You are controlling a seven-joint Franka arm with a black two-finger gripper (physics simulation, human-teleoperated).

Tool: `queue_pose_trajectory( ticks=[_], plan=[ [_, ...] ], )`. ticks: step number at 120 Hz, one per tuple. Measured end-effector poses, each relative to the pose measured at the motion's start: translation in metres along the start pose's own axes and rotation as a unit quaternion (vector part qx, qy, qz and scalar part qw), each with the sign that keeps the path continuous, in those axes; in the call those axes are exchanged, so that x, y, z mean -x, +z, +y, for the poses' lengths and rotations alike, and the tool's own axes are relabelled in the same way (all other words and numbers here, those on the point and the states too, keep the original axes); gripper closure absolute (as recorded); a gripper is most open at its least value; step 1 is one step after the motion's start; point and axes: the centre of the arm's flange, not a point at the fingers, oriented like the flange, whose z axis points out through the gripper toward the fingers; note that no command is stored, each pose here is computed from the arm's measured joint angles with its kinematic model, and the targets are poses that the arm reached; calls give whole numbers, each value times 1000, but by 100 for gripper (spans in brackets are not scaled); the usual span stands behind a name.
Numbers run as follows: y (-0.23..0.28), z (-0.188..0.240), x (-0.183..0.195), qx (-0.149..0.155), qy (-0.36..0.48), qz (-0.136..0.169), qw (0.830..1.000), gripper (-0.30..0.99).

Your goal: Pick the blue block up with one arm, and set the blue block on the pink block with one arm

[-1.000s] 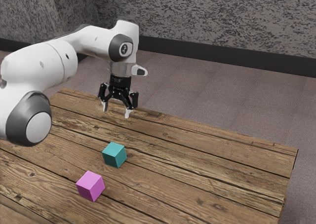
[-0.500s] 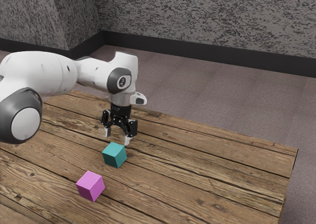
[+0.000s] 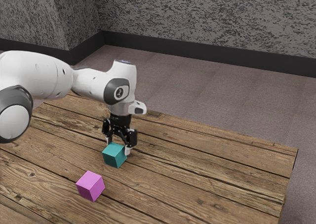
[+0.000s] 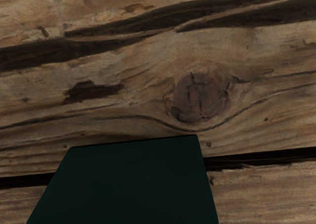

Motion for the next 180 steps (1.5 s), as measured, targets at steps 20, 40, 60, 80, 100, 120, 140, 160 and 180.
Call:
queue_pose_trajectory(
  ticks=[20, 40, 60, 80, 100, 120, 140, 160, 180],
  plan=[
    [5, -2, 1, 0, 3, 0, 1000, 0],
    [11, -5, 2, -1, 3, -4, 1000, 0],
    [14, -6, 0, -1, 5, -2, 1000, 0],
    [15, -6, -1, -1, 7, 0, 1000, 0],
    [15, -6, -1, -2, 8, 1, 1000, 1],
    [15, -6, -2, -2, 7, 1, 1000, 15],
    [15, -6, -2, -2, 6, 2, 1000, 25],
    [15, -6, -1, -3, 5, 2, 1000, 27],
    [-17, -6, 20, -3, 2, 22, 1000, 30]
  ],
)
